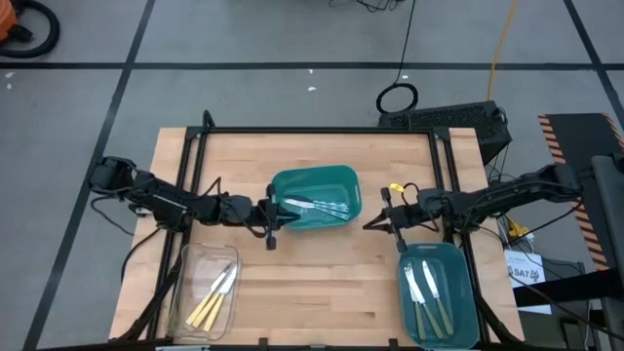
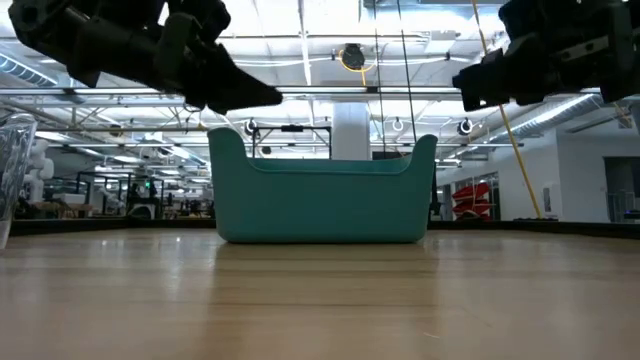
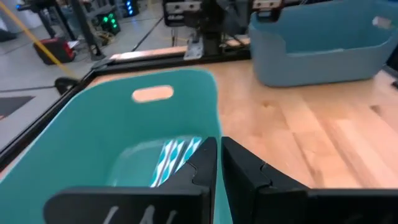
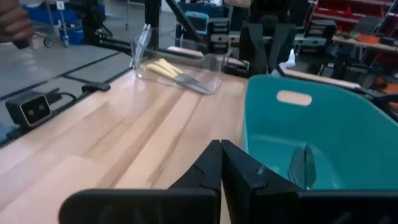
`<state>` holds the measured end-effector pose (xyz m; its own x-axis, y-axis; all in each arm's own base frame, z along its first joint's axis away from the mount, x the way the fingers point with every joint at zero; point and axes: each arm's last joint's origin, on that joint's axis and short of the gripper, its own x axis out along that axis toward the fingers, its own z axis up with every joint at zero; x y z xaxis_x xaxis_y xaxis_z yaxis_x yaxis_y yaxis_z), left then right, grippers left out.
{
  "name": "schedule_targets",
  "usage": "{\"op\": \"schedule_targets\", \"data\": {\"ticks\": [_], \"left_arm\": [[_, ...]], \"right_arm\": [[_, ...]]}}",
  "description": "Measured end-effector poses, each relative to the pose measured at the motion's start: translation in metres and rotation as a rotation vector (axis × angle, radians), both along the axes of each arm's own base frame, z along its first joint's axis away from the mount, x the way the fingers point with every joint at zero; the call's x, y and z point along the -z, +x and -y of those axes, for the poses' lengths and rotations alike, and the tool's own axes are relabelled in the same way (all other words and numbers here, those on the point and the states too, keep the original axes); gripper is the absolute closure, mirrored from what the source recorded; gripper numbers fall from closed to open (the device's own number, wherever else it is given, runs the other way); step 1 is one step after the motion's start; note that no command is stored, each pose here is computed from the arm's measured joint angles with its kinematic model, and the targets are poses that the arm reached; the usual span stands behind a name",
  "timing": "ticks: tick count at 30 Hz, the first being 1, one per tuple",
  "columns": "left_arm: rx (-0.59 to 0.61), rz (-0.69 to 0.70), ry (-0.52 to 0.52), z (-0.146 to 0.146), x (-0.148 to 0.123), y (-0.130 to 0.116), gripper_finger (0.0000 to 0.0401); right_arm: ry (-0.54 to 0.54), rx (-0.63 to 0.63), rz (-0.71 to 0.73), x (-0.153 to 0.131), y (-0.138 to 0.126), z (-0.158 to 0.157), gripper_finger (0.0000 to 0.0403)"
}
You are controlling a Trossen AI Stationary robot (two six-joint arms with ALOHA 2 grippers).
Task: Sort silverware by color (type)
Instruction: Return to Home Position
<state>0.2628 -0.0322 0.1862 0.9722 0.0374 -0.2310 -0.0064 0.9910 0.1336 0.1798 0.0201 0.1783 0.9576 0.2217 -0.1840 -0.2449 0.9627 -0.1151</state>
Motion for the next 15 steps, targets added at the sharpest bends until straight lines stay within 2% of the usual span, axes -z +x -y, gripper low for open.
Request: {"op": "schedule_targets", "data": {"ticks": [7,15], "left_arm": [[0.012,-0.029,0.0,-0.005,0.008,-0.006,0.0371],[0.015,0.059,0.002,-0.008,-0.006,-0.031,0.0371]], "right_arm": [[-0.024,0.013,-0.053,0.015,-0.004,0.004,0.0403],[-0.002,0.066,-0.048,0.029,-0.018,0.012,0.0403]]}}
